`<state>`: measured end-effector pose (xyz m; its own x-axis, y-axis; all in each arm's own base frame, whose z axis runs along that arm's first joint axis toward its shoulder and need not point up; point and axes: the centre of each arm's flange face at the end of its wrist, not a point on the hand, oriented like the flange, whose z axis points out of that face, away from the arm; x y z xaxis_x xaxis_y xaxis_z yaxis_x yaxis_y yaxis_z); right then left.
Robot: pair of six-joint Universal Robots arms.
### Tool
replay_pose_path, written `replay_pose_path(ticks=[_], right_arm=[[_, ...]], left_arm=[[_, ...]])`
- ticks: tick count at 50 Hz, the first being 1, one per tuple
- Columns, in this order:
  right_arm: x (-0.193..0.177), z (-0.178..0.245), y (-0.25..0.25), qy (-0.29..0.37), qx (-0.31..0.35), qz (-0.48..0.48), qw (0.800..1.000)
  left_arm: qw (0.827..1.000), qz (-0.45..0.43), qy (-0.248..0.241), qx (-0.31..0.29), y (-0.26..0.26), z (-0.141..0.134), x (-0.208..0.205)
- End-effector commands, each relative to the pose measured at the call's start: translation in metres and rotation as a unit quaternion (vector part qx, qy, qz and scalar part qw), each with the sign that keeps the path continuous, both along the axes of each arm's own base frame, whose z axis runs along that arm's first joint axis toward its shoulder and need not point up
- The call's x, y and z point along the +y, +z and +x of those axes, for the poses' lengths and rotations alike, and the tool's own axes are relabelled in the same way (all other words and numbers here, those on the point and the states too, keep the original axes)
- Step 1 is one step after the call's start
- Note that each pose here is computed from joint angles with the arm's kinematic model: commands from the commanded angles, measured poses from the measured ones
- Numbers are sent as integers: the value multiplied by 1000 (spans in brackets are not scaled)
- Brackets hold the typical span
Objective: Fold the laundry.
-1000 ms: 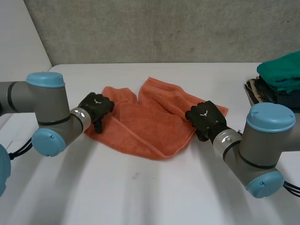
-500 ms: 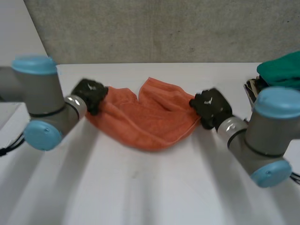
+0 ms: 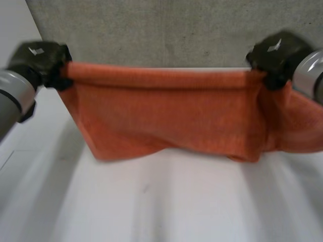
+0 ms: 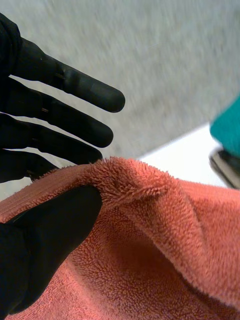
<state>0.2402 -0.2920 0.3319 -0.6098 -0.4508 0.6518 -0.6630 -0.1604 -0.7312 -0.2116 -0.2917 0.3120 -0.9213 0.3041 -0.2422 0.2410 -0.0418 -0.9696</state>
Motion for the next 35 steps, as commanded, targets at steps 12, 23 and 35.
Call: replay_pose_path(ticks=[12, 23, 35], right_arm=[[-105, 30, 10, -60, -96, -287, 951], [-72, 47, 29, 34, -125, -388, 913], [-48, 47, -90, 43, -68, -153, 985]], left_arm=[[936, -334, -28, 106, 49, -56, -110], [906, -382, -6, 181, 69, -41, -95], [967, -213, 2, 138, -39, -22, -50]])
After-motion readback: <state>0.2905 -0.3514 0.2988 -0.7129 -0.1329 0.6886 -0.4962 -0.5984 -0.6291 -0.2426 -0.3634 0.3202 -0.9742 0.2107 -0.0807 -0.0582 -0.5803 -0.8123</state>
